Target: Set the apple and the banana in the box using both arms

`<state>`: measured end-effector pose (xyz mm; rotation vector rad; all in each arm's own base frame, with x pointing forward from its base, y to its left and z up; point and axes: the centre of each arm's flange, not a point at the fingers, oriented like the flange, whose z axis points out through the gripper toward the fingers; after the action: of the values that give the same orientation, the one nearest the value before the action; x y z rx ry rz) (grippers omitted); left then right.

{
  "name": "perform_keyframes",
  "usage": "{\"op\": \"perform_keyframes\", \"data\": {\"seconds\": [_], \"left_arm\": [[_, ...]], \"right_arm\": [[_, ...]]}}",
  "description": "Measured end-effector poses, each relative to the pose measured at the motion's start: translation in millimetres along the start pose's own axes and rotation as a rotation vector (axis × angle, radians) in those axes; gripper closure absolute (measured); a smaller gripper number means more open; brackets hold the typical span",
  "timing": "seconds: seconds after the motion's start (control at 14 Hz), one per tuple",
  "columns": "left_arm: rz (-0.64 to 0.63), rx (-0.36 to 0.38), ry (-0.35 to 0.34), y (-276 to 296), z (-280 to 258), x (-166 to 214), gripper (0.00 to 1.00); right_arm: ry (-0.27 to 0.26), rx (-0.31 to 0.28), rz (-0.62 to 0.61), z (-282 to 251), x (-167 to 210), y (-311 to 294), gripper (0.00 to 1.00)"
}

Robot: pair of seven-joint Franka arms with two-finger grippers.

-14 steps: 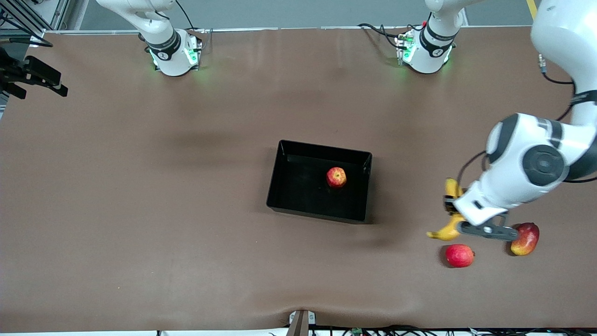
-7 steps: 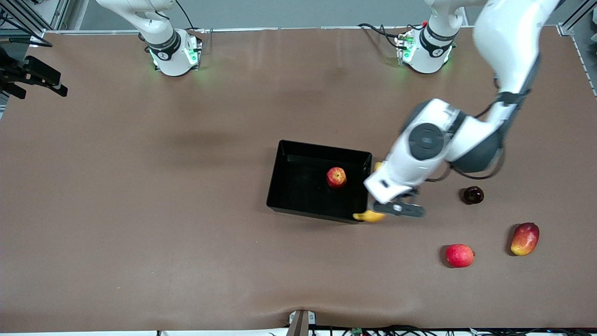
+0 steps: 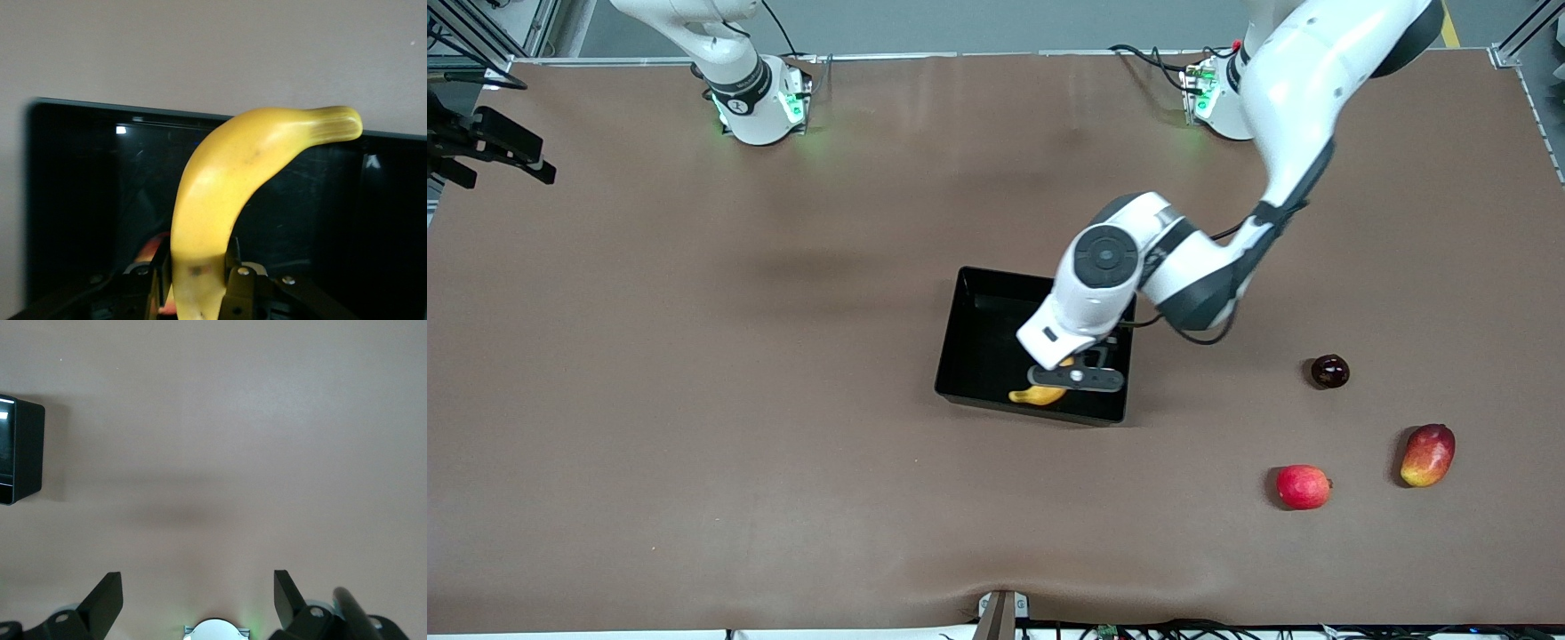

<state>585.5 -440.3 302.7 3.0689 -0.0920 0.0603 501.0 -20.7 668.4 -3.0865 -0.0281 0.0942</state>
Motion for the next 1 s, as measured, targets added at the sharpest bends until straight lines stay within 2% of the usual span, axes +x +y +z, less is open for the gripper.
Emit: {"op": "perform_keyframes", "data": {"seconds": [0.29, 0.86, 0.93, 1.0], "left_arm": [[-0.008, 0.066, 0.032, 39.4, 51.9, -27.2, 0.66], [0.004, 0.097, -0.019, 42.5, 106.7, -42.8, 0.65], [0.003, 0.095, -0.018, 42.5, 106.8, -42.3, 0.6], [0.0, 0.088, -0.008, 43.3, 100.9, -38.6, 0.49]], "right_arm": [[0.0, 0.0, 0.0, 0.0, 0.0, 0.1, 0.0], [0.0, 0.0, 0.0, 0.0, 0.0, 0.2, 0.0], [0.0, 0.0, 0.0, 0.0, 0.0, 0.2, 0.0], [0.0, 0.0, 0.0, 0.0, 0.0, 0.2, 0.0]]}}
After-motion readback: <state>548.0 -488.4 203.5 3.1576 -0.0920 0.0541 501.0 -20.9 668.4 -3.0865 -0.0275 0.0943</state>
